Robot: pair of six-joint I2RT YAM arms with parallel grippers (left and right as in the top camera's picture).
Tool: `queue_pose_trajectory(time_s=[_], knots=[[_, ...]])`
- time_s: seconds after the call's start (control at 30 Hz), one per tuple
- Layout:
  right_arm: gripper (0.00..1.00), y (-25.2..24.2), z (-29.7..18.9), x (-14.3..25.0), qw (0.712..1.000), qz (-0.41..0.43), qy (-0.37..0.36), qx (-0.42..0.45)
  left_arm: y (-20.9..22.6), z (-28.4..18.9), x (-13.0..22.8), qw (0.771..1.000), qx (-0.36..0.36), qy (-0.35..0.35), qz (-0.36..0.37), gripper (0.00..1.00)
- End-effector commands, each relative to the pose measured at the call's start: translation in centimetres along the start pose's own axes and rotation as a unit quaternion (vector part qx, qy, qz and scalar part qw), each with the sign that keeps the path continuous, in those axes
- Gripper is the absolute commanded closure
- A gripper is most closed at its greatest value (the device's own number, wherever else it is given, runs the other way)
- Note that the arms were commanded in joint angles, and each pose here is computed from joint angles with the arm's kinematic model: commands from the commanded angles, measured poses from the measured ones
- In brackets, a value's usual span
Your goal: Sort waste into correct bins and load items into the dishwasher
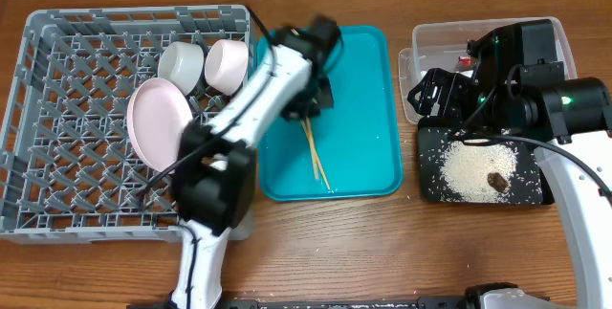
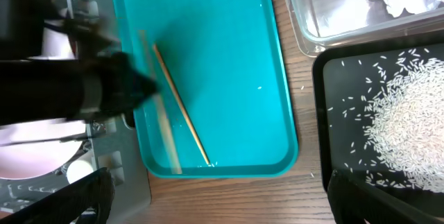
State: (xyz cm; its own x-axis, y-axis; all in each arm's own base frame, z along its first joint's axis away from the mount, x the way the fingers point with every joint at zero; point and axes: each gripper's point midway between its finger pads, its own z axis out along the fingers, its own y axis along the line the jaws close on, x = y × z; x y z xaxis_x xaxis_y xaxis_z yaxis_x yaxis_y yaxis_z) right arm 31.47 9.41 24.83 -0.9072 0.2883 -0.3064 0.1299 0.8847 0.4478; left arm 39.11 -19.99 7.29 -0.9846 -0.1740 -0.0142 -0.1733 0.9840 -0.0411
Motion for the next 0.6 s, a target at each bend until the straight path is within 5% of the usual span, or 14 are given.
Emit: queue_pose_trajectory(time_s=[0.0, 0.23, 0.57], knots=[[0.0, -0.2, 0.0, -0.3, 1.0, -0.003, -0.005, 0.004, 3.5, -13.3, -2.6, 0.988, 0.048, -0.126, 0.08, 0.96], [0.0, -0.2, 0.0, -0.3, 1.0, -0.003, -0.005, 0.004, 15.1, -20.3, -1.8, 0.976, -0.056, -0.177, 0.115, 0.96], [0.0, -0.2, 0.0, -0.3, 1.0, -0.003, -0.005, 0.004, 18.6, -14.8, -2.8, 0.978, -0.109, -0.123, 0.125, 0.96]])
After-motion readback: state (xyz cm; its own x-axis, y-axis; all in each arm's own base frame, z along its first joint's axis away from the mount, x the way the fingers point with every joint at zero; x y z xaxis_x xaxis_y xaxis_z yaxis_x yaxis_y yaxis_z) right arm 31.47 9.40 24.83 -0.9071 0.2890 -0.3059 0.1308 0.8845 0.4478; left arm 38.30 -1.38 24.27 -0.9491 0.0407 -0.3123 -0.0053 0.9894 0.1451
